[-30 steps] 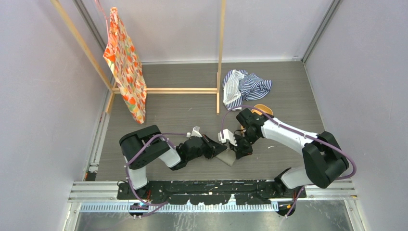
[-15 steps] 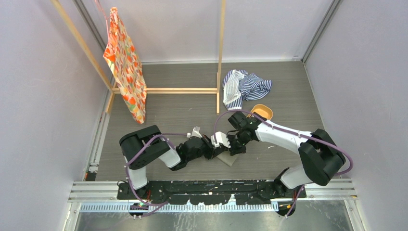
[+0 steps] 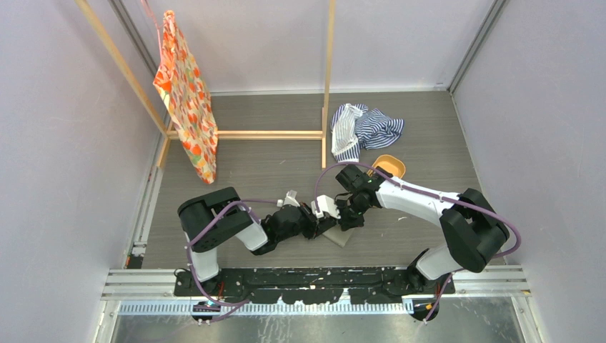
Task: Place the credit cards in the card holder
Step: Close the card holder at the center of the board.
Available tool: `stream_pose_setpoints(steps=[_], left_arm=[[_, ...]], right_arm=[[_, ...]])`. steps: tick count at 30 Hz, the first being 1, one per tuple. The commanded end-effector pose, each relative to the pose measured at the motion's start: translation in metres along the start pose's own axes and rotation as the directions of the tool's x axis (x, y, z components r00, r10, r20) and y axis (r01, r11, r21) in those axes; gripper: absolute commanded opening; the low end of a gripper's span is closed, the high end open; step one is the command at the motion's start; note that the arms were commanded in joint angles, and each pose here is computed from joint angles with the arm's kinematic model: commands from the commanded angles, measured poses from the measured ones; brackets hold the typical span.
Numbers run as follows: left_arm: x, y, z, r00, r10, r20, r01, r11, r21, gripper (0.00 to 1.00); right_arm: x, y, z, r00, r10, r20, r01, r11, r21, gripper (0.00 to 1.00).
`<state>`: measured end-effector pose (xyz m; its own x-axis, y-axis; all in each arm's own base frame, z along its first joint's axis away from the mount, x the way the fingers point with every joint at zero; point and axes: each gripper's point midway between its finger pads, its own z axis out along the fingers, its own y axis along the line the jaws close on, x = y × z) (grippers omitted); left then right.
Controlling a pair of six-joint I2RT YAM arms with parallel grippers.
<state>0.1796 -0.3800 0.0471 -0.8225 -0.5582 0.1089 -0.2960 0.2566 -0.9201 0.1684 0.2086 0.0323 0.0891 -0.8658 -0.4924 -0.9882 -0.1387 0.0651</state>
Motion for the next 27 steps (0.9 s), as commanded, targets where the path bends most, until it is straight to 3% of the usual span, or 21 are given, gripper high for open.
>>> stream_pose_setpoints(steps=[1, 27], left_arm=[[0.01, -0.012, -0.002, 0.999, -0.008, -0.034, 0.01, 0.998, 0.058, 0.0], [0.008, 0.018, -0.004, 0.999, -0.029, -0.025, 0.027, 0.999, -0.043, 0.0]], right_arm=[[0.007, -0.009, 0.002, 0.999, 0.002, -0.051, -0.001, 0.999, 0.032, 0.01], [0.006, -0.012, 0.003, 0.998, 0.034, -0.057, -0.032, 0.999, 0.032, 0.01]])
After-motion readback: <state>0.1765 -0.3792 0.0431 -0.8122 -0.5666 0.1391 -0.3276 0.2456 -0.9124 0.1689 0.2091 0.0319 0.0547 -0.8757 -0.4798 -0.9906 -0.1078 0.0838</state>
